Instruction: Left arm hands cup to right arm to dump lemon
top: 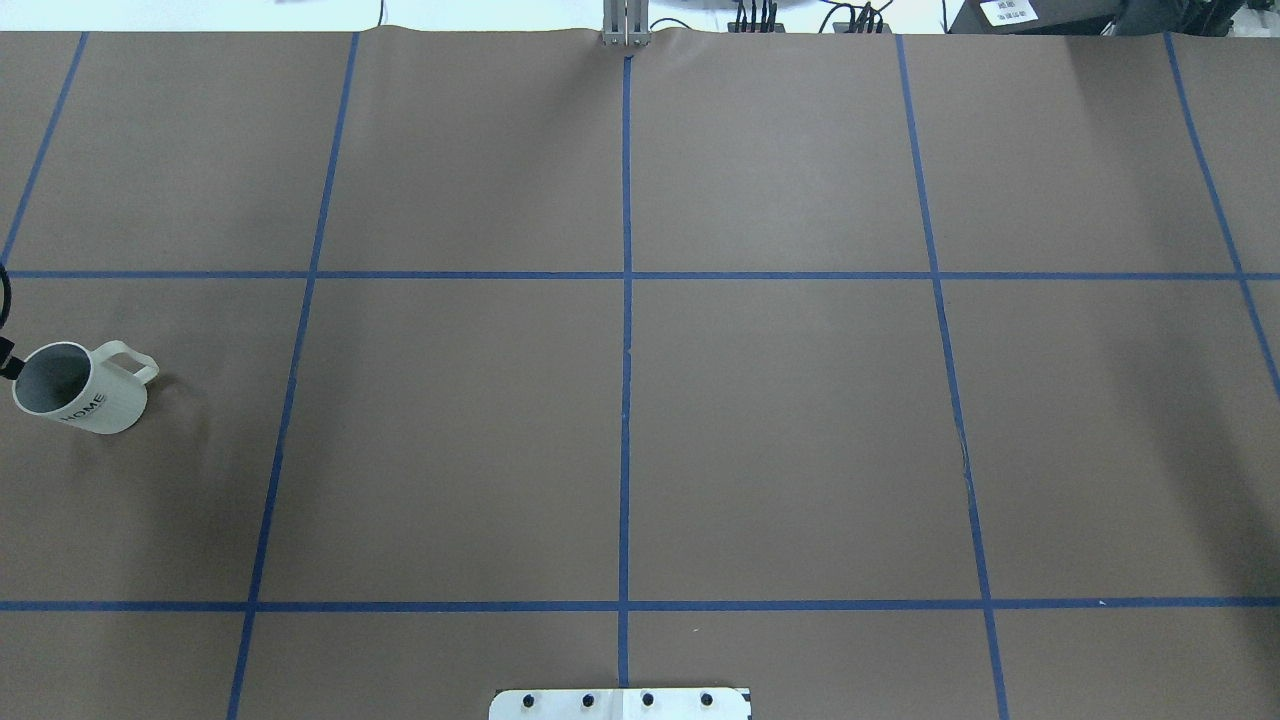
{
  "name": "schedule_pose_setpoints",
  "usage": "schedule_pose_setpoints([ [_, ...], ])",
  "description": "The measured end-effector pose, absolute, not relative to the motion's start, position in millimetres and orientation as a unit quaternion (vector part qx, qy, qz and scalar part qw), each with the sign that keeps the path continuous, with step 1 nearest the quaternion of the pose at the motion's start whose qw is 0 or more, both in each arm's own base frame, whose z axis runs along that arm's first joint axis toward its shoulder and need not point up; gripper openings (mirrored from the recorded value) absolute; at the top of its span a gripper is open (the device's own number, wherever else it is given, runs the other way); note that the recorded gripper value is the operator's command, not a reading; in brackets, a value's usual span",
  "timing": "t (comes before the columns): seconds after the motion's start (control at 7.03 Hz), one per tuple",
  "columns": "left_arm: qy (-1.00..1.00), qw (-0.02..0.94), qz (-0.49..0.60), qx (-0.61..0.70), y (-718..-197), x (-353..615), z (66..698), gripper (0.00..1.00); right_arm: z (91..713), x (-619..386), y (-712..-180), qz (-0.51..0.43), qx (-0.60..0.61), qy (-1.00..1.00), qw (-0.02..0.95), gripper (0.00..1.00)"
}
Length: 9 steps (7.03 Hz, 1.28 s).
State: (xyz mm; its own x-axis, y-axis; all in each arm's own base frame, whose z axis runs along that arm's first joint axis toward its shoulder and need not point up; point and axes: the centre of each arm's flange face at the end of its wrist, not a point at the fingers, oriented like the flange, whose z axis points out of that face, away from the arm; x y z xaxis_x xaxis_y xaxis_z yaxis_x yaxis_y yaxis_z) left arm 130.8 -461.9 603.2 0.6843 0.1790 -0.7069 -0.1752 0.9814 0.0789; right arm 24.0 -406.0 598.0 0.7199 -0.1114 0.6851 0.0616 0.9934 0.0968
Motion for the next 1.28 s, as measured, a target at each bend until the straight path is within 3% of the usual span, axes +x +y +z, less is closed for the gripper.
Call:
schedule_pose_setpoints([
  [0.28, 0.388, 0.916, 0.103, -0.002, -461, 139, 604, 0.96, 600, 23, -406, -0.048, 0.031, -0.372, 0.927, 1.0],
  [0.43, 0.388, 0.915, 0.109, -0.005, -460, 145, 605, 0.77, 601, 21, -406, -0.049, 0.03, -0.372, 0.926, 1.0],
  [0.57, 0.388, 0.914, 0.118, -0.008, -459, 154, 605, 0.22, 601, 20, -406, -0.05, 0.028, -0.373, 0.926, 1.0],
  [0.71, 0.389, 0.913, 0.126, -0.01, -458, 163, 603, 0.0, 602, 19, -406, -0.05, 0.027, -0.373, 0.926, 1.0],
  [1.28, 0.404, 0.912, 0.054, -0.04, -467, 176, 578, 0.0, 597, 14, -407, -0.054, 0.03, -0.394, 0.917, 1.0],
])
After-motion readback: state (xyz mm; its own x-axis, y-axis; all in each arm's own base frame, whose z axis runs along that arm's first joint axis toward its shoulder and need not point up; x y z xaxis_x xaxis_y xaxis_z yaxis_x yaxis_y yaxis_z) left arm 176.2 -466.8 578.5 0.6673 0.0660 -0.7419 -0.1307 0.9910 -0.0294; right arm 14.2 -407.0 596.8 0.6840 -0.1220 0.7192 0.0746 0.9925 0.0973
